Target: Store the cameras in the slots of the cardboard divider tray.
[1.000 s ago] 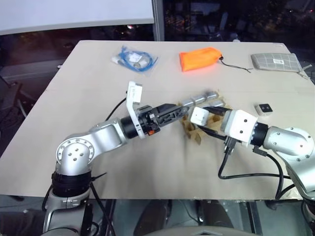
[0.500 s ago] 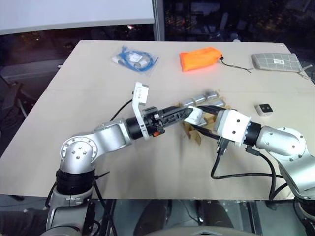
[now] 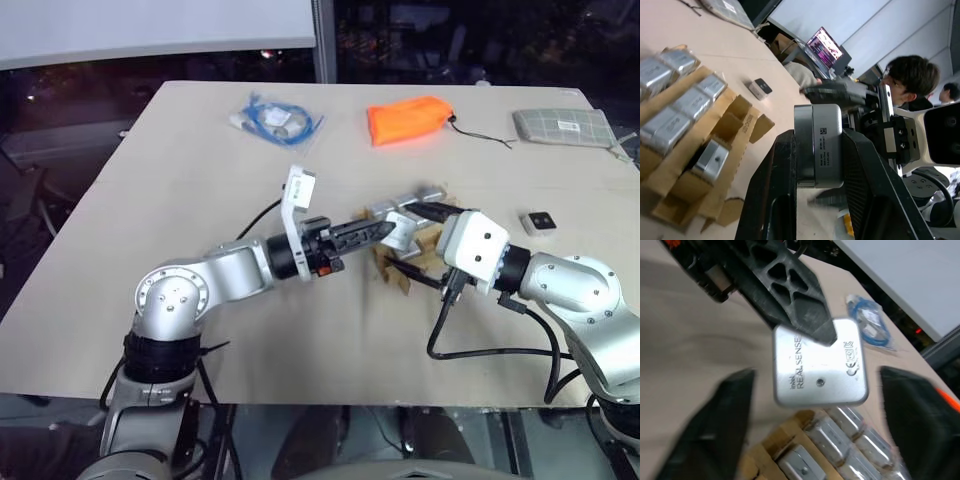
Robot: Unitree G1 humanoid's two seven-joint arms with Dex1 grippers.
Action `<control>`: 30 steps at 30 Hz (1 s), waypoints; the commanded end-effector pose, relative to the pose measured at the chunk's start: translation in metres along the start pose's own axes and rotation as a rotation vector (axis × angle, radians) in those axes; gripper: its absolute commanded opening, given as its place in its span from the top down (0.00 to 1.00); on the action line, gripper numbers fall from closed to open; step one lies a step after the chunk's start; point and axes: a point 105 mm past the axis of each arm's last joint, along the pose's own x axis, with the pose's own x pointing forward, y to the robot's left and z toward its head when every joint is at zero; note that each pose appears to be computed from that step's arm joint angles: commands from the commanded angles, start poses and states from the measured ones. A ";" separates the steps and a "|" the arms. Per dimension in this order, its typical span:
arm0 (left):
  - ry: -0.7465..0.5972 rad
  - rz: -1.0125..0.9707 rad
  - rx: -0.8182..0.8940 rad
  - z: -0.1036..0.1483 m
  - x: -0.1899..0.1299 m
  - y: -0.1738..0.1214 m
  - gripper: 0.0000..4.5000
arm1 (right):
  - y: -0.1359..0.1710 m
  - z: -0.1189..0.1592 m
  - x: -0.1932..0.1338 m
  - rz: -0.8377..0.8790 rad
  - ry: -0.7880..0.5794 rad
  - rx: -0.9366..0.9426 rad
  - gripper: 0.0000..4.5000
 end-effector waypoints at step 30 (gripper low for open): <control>0.640 -0.051 0.737 -0.015 0.115 0.070 0.85 | 0.013 -0.029 -0.117 -0.433 0.258 0.202 0.01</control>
